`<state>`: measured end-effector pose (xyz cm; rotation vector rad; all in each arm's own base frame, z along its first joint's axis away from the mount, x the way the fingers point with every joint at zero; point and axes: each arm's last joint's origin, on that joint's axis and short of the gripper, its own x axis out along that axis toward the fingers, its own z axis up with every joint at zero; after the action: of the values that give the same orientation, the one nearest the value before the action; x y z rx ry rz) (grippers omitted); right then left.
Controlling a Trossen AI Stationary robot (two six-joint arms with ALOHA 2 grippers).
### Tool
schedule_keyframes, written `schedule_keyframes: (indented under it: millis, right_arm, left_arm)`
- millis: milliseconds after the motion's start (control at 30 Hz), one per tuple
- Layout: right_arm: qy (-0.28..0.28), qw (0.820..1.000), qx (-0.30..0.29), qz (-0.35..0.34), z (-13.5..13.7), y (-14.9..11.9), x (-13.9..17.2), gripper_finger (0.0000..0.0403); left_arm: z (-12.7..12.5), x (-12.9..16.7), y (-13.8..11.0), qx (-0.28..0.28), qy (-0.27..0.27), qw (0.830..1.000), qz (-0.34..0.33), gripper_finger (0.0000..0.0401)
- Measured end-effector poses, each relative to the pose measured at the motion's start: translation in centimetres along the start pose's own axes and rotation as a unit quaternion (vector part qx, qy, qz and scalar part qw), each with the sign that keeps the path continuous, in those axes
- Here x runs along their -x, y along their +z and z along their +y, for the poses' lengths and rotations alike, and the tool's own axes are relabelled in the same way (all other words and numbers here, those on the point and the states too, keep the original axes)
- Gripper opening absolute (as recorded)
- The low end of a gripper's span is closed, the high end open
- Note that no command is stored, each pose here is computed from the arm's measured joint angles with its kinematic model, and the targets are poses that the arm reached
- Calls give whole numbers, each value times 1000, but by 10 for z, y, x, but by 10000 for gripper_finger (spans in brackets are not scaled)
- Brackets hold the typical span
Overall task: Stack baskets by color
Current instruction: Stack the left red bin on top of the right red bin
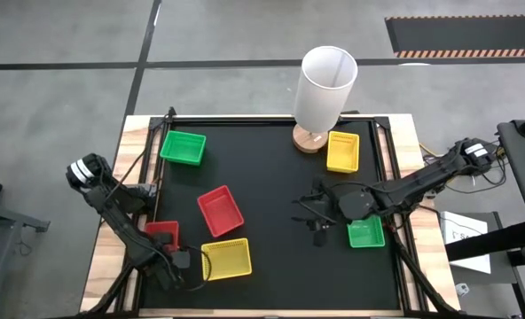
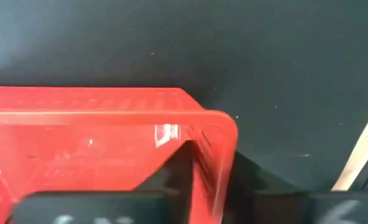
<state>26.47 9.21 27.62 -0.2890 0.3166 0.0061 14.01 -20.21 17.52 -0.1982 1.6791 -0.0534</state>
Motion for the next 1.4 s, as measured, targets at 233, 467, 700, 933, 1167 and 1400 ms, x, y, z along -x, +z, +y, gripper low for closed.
schedule_keyframes:
  millis: [233, 467, 700, 933, 1167, 1400]
  right_arm:
    - [15, 999, -44, 24, 4, -10, -13, 82]
    - [58, 969, -156, 186, 5, -25, -25, 12]
    - [87, 950, -167, 250, 3, -19, -22, 8]
    - [114, 966, -130, 193, 1, -4, -18, 8]
    - [98, 979, -80, 159, -1, 0, -18, 8]
    - [89, 979, -75, 166, -1, -5, -19, 8]
  left_arm:
    - [1, 6, -1, 23, -2, 1000, -10, 3]
    - [-1, 9, -1, 25, -9, 1000, -13, 1]
    - [-1, 11, -1, 28, -12, 999, -14, 0]
    - [-6, 30, -2, 42, -13, 999, -10, 1]
    - [-11, 66, -6, 59, 26, 998, -6, 1]
    - [-11, 96, 3, 73, 60, 992, -79, 1]
